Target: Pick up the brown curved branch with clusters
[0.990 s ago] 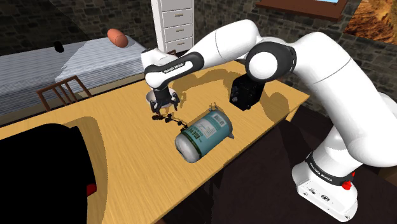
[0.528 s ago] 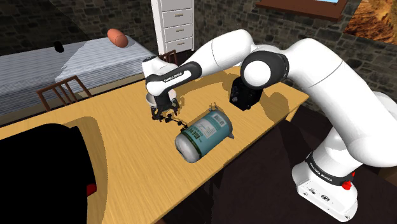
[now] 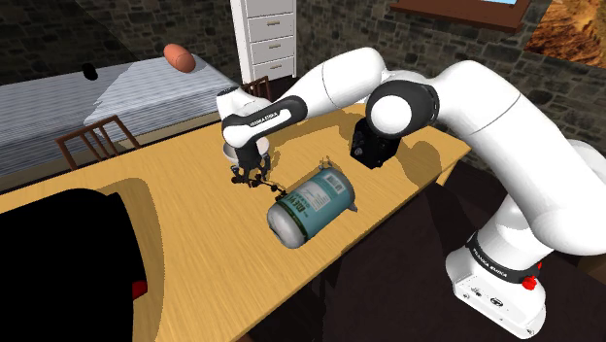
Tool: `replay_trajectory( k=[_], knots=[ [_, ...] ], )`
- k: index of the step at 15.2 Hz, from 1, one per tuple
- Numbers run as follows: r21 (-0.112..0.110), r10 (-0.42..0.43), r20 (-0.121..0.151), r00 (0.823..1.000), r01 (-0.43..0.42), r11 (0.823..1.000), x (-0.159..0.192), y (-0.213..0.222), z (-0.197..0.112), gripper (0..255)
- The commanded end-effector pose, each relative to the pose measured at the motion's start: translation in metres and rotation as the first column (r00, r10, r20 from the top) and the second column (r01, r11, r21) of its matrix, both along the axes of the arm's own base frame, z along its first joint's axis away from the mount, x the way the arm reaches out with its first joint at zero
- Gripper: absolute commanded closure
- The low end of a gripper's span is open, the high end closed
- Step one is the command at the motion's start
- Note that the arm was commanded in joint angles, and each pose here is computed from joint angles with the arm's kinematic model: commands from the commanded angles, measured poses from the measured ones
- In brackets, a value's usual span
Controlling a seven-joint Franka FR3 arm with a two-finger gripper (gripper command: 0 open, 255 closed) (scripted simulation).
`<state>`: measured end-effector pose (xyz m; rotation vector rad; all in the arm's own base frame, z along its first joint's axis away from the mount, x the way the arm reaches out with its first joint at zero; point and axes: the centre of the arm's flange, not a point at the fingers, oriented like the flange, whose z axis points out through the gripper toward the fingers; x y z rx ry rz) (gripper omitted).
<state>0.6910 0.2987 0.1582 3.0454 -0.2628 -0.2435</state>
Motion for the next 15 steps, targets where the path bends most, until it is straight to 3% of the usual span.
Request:
replay_trajectory(
  k=[1,15],
  knots=[
    [0.0,0.0,0.0,1.0,0.0,1.0,0.0,0.0,0.0,255],
    [0.0,0.0,0.0,1.0,0.0,1.0,0.0,-0.001,0.063,255]
  ],
)
